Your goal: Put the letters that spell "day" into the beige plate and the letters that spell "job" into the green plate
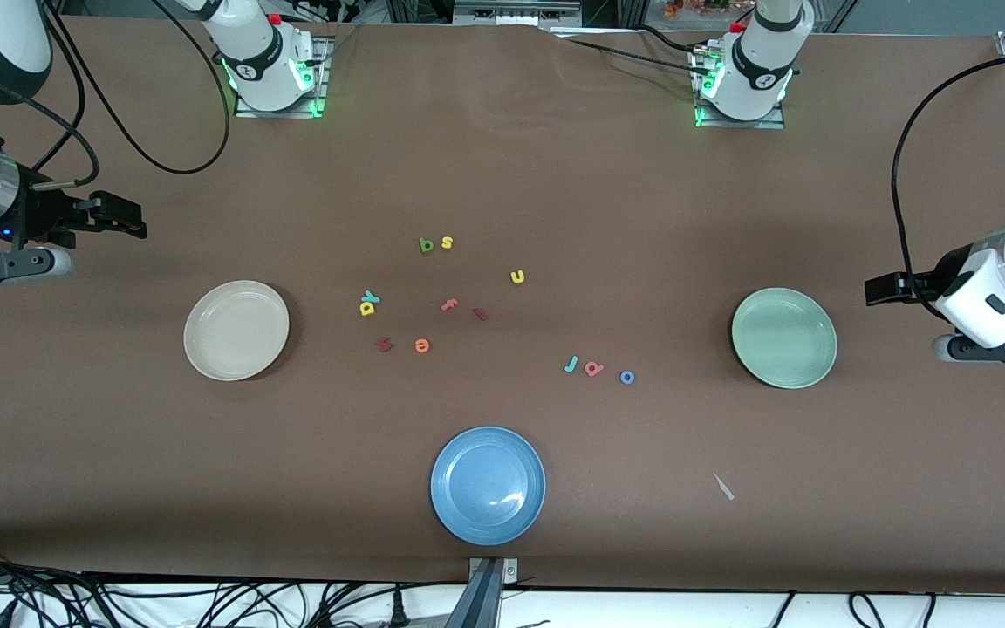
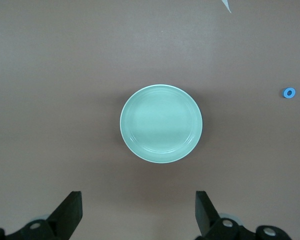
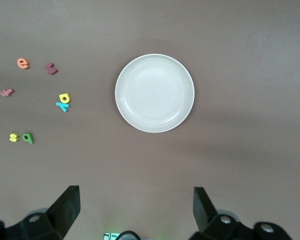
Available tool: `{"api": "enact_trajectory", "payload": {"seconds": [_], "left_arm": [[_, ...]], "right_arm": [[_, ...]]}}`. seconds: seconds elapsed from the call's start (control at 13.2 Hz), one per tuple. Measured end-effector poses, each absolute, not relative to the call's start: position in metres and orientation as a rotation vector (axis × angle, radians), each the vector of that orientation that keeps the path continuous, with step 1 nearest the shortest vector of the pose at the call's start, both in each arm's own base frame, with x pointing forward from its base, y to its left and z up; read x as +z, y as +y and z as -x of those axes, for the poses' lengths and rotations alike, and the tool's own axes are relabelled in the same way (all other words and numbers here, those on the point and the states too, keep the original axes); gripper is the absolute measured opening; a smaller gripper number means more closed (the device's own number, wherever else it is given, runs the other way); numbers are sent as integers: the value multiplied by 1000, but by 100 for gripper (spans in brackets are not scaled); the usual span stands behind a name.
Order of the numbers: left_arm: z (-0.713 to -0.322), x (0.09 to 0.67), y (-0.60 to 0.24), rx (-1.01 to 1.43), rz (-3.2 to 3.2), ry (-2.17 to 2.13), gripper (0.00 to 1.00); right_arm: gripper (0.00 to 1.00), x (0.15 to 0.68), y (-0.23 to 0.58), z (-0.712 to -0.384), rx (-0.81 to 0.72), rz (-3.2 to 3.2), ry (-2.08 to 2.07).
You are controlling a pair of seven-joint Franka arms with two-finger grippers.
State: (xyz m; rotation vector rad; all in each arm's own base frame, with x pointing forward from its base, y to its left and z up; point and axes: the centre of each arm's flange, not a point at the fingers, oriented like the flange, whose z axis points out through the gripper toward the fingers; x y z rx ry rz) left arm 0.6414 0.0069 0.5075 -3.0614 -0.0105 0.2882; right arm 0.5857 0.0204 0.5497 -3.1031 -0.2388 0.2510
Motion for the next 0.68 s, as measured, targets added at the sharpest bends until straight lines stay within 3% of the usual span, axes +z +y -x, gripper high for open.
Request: {"api": "enact_trajectory", "payload": {"seconds": [0.68], "left_arm": [[-641,507,7,288,3061,-10,100]], "right_arm": [[100,548,29,-584,267,3104,-232]]}}
